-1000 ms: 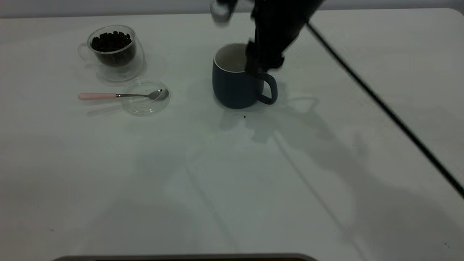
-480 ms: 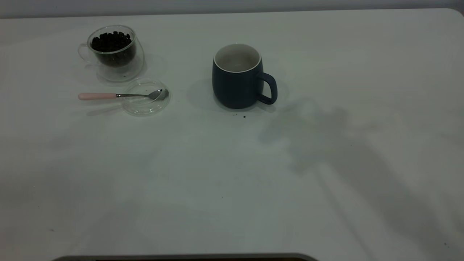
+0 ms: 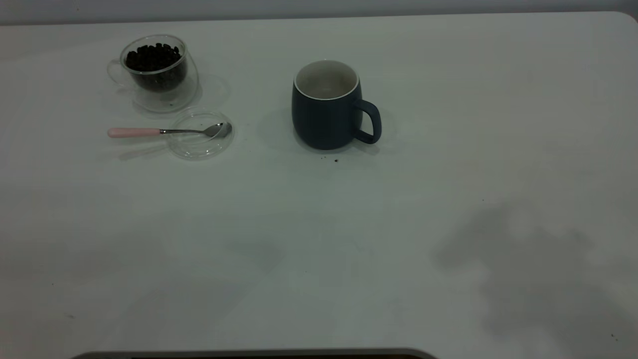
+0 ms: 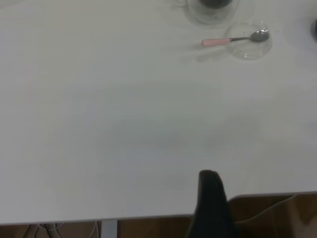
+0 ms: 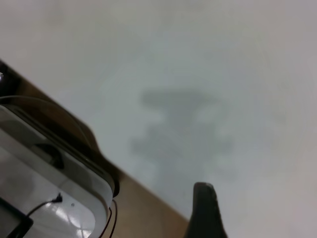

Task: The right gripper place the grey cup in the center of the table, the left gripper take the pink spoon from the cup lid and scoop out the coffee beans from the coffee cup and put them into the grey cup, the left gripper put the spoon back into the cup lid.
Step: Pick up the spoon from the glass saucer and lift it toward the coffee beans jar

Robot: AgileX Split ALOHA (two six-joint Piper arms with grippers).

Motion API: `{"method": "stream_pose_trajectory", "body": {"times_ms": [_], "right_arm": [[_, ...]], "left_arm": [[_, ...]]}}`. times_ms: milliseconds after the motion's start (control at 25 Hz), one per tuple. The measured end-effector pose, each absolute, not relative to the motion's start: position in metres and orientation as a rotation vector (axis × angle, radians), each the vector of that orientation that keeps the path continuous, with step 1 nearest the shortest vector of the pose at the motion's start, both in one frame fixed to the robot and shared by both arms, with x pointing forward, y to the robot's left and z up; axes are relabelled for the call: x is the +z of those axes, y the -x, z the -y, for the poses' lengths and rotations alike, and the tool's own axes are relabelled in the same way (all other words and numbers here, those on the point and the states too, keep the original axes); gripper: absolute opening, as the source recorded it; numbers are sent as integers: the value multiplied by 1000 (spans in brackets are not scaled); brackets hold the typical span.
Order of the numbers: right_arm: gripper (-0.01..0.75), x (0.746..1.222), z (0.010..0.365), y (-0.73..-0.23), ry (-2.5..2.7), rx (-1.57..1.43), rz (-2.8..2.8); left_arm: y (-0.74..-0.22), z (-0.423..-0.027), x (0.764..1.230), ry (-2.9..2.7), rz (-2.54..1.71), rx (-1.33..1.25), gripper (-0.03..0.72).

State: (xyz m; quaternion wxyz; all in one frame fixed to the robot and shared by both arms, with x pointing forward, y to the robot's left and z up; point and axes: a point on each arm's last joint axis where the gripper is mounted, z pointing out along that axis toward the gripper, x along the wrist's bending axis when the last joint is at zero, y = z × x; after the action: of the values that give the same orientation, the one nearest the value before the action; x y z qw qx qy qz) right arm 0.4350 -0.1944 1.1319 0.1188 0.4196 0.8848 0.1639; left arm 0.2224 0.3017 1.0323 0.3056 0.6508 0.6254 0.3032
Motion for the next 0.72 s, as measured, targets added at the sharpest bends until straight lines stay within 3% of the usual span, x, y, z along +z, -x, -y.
{"method": "stream_pose_trajectory", "body": {"times_ms": [360,720], "right_arm": [[594,1126,248,-336,-1345,675,-2386],[592,1072,279,-284,-1438,764,-2250]], "left_arm": [[-222,-302,1032,-1723,-1656,803,588],[-222,-302,1032,-1723,-1656,803,588]]}}
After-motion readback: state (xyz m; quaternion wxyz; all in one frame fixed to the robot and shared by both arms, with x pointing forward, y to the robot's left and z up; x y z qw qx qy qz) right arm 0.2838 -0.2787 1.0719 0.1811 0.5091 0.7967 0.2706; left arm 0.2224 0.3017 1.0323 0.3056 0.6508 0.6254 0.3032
